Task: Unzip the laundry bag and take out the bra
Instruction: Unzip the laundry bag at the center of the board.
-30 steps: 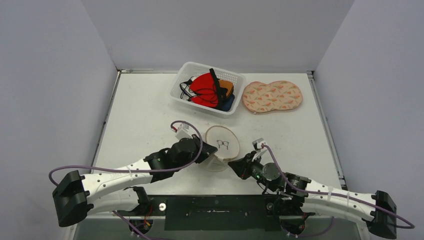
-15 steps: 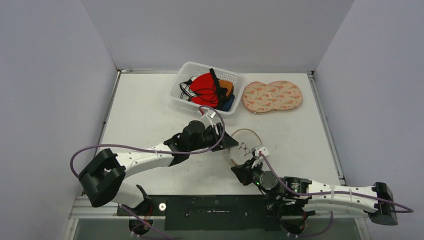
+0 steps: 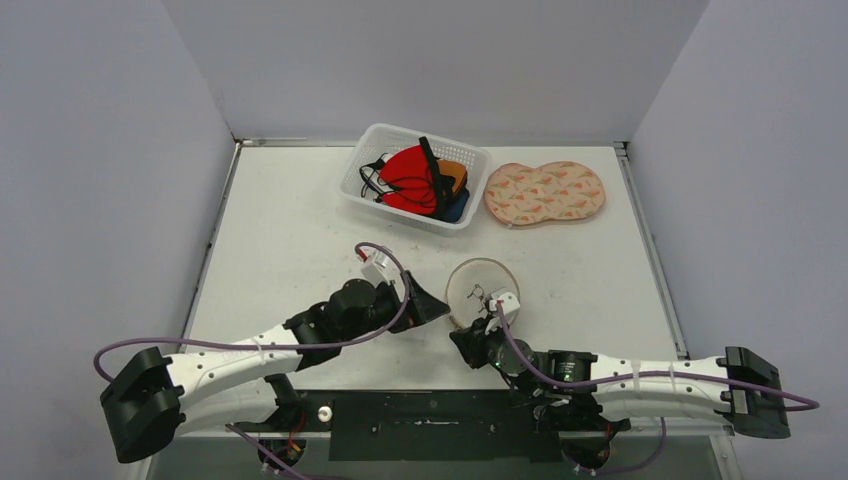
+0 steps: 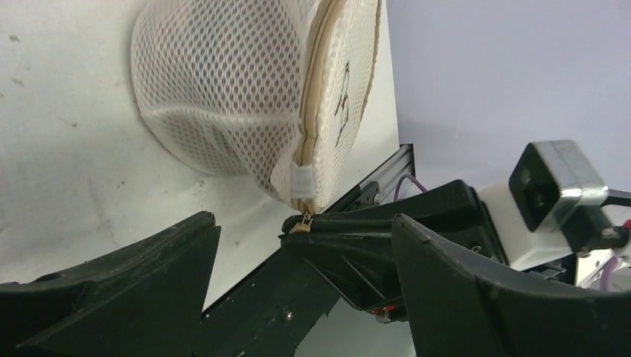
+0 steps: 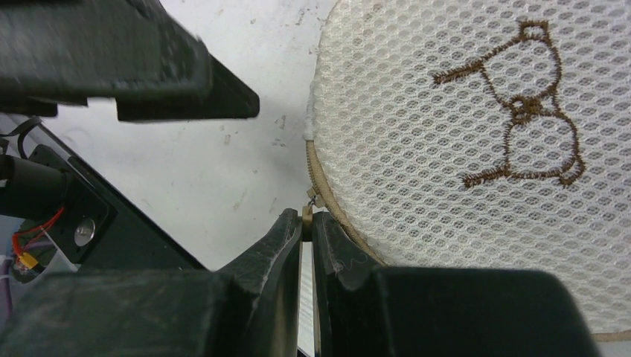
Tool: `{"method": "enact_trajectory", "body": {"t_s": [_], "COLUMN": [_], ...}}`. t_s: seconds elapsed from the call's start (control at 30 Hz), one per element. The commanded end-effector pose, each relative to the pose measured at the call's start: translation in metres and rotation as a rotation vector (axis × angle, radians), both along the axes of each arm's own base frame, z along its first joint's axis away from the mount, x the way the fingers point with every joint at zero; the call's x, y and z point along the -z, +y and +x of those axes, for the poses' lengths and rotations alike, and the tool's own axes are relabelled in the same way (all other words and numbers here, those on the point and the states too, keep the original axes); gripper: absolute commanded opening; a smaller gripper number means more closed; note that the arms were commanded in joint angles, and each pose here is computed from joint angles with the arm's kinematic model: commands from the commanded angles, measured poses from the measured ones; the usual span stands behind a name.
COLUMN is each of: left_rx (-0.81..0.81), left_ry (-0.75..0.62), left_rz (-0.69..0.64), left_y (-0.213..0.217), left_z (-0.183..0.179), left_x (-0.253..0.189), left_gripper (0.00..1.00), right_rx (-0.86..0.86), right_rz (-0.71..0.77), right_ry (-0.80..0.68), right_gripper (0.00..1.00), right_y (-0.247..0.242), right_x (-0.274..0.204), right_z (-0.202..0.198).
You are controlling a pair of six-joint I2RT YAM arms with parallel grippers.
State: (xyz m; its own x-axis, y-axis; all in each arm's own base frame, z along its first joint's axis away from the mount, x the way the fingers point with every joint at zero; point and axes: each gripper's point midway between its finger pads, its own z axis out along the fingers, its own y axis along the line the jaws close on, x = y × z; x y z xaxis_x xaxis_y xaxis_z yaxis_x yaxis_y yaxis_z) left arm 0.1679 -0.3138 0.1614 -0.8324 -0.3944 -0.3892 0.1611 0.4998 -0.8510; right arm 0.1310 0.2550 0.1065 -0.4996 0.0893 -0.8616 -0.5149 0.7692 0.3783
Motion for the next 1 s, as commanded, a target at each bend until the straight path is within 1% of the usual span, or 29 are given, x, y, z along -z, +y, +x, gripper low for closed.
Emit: {"method": "enact_trajectory", "body": {"t_s": [0.0,0.07,0.2,0.47,0.57,0.7,0.73,0.83,0.87,0.97], "left_rx": [-0.011,0.017,0.025,-0.01,-0.029,-0.041,-0.041,-0.044,-0.05,-0.074], "left_ry": [-0.01,-0.024,-0.03,-0.023,-0.026,-0.035,-0.038,-0.039,-0.04,-0.041], "left_rz": [-0.045,-0.058,-0.058,-0.065,-0.065,-0.062,-0.06,-0.052,-0.05,-0.041], "left_y": [-0.01,-0.022,-0.036,-0.04,-0.039,-0.04,-0.04,-0.041,-0.039,-0.032], "left_z": [-0.004,-0.006,-0.003,0.004,0.008,0.012,0.013,0.014,0.014,0.016], "left_x": [-0.01,-0.017,-0.016,-0.009,-0.011,-0.013,-0.013,-0.012,-0.012,-0.011], "left_gripper": [0.81,0.75,0.61,0.44,0.34,0.24,0.18,0.03,0.0,0.0], "right_rx": [-0.006,-0.01,-0.018,-0.028,-0.029,-0.036,-0.037,-0.035,-0.032,-0.019], "right_rz": [0.114,0.114,0.119,0.129,0.126,0.126,0.124,0.112,0.107,0.075], "right_ry": [-0.043,-0.047,-0.05,-0.041,-0.037,-0.027,-0.024,-0.018,-0.015,-0.01], "right_gripper": [0.05,0.05,0.05,0.05,0.05,0.05,0.05,0.05,0.05,0.05], "right_y": [0.022,0.024,0.026,0.023,0.021,0.019,0.018,0.016,0.014,0.008], "right_x": [-0.04,-0.043,-0.047,-0.046,-0.044,-0.041,-0.04,-0.036,-0.035,-0.03], "right_z": [0.004,0.005,0.004,0.001,0.0,-0.003,-0.003,-0.004,-0.004,-0.003]}}
